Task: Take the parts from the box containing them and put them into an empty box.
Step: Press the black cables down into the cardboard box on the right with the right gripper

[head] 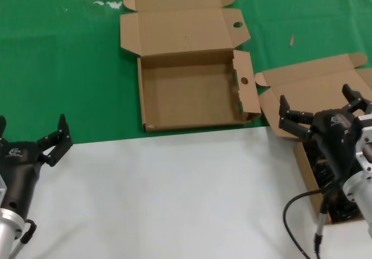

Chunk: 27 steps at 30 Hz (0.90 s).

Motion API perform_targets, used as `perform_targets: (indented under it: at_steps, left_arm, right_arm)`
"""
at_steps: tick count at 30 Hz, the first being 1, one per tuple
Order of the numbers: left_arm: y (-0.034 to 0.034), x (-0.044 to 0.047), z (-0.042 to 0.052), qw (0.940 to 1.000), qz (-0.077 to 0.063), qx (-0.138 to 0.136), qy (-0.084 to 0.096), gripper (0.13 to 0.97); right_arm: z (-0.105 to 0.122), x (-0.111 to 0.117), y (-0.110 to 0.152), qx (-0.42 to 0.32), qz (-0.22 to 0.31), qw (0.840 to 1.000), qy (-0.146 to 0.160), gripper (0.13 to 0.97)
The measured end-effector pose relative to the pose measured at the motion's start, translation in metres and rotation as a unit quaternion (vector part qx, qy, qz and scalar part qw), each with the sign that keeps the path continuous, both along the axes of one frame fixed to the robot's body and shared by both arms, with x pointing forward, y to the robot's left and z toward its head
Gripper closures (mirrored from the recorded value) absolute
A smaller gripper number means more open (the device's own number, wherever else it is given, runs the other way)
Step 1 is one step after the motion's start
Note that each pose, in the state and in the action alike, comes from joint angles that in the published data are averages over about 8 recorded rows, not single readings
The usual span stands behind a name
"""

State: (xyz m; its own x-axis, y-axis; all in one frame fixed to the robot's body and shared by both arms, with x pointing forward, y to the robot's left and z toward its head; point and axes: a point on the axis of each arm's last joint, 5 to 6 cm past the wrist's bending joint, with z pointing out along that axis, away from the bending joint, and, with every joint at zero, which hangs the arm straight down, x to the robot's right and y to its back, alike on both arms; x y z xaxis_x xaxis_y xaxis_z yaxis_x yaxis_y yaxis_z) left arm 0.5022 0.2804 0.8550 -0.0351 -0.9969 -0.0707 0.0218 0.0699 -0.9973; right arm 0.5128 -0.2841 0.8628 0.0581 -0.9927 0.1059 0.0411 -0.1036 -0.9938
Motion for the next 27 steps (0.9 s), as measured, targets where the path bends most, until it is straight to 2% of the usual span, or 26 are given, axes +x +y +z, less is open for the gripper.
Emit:
perform_targets:
  at_steps: [4, 8, 13, 19, 25, 27]
  left_arm:
    - [0.0000, 0.0000, 0.0000, 1.0000, 0.000, 0.000, 0.000, 0.333]
    - [0.0000, 0.0000, 0.0000, 1.0000, 0.000, 0.000, 0.000, 0.333]
    - [0.0000, 0.0000, 0.0000, 1.0000, 0.000, 0.000, 0.000, 0.455]
    - [0.0000, 0.0000, 0.0000, 1.0000, 0.000, 0.000, 0.000, 0.580]
    - [0.0000, 0.0000, 0.0000, 1.0000, 0.000, 0.000, 0.000, 0.735]
    - [0.0000, 0.0000, 0.0000, 1.0000, 0.000, 0.000, 0.000, 0.752]
  right_arm:
    - [0.007, 0.000, -0.009, -0.016, 0.014, 1.000, -0.002, 0.130]
    - [0.023, -0.001, -0.024, -0.049, 0.060, 0.997, 0.002, 0.130]
    - [0.053, -0.009, -0.059, -0.116, 0.140, 0.983, 0.033, 0.130]
    - [0.093, -0.019, -0.109, -0.217, 0.226, 0.943, 0.110, 0.130]
    - [0.127, -0.018, -0.147, -0.298, 0.291, 0.889, 0.190, 0.130]
    - [0.135, -0.014, -0.158, -0.322, 0.310, 0.869, 0.212, 0.130]
